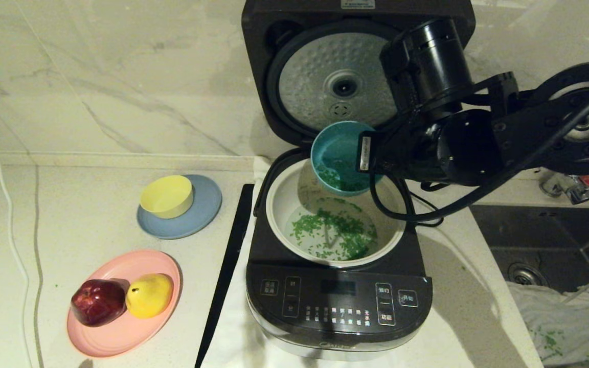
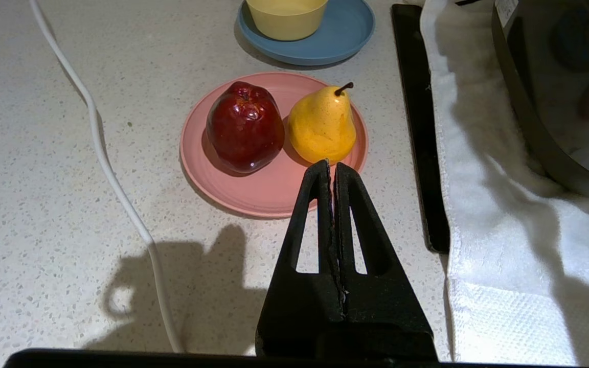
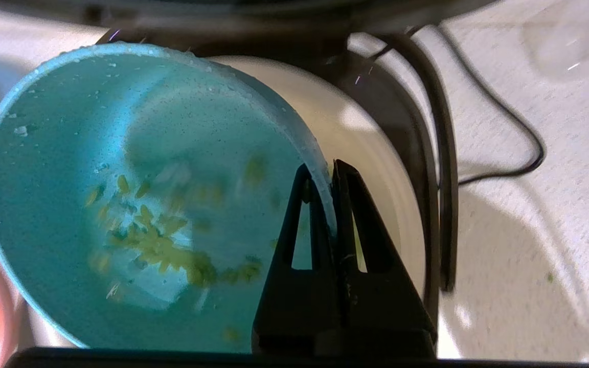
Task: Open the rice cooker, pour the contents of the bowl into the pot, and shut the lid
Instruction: Pour the water from the bowl into the rice cooker
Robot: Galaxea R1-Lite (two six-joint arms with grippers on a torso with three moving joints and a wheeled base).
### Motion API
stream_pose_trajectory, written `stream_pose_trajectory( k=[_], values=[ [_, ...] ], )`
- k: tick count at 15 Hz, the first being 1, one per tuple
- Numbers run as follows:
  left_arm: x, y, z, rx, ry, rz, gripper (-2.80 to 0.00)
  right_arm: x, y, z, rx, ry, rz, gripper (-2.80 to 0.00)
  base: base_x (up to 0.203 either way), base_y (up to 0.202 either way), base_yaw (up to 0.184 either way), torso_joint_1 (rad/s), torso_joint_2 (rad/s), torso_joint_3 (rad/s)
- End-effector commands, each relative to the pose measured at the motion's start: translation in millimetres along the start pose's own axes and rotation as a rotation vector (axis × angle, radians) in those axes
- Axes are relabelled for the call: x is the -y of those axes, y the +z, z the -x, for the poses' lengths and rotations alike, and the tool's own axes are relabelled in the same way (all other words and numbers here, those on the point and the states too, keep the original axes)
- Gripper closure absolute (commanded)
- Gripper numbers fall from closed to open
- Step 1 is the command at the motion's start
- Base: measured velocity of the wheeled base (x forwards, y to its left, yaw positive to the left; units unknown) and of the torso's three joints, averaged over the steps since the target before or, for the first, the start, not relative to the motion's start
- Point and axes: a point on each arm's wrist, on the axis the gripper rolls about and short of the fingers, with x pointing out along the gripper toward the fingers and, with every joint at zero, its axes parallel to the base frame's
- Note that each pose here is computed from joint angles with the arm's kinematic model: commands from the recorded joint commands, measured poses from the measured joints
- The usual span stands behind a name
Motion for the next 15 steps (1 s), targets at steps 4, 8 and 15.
stream_pose_trajectory(
  k=[4, 8, 15],
  values=[
    [0.0, -1, 0, -0.002, 0.000, 0.001, 0.00, -17, -10, -26, 0.077, -0.025, -0.011, 0.00, 0.000, 0.000, 0.000, 0.000, 0.00, 0.000],
    [0.0, -1, 0, -0.003, 0.000, 0.000, 0.00, -24, -14, -44, 0.155, -0.067, 0.003, 0.00, 0.000, 0.000, 0.000, 0.000, 0.00, 0.000],
    [0.0, -1, 0, -0.002, 0.000, 0.000, 0.00, -30, -38, -67, 0.385, -0.061, 0.026, 0.00, 0.000, 0.000, 0.000, 0.000, 0.00, 0.000]
  ],
)
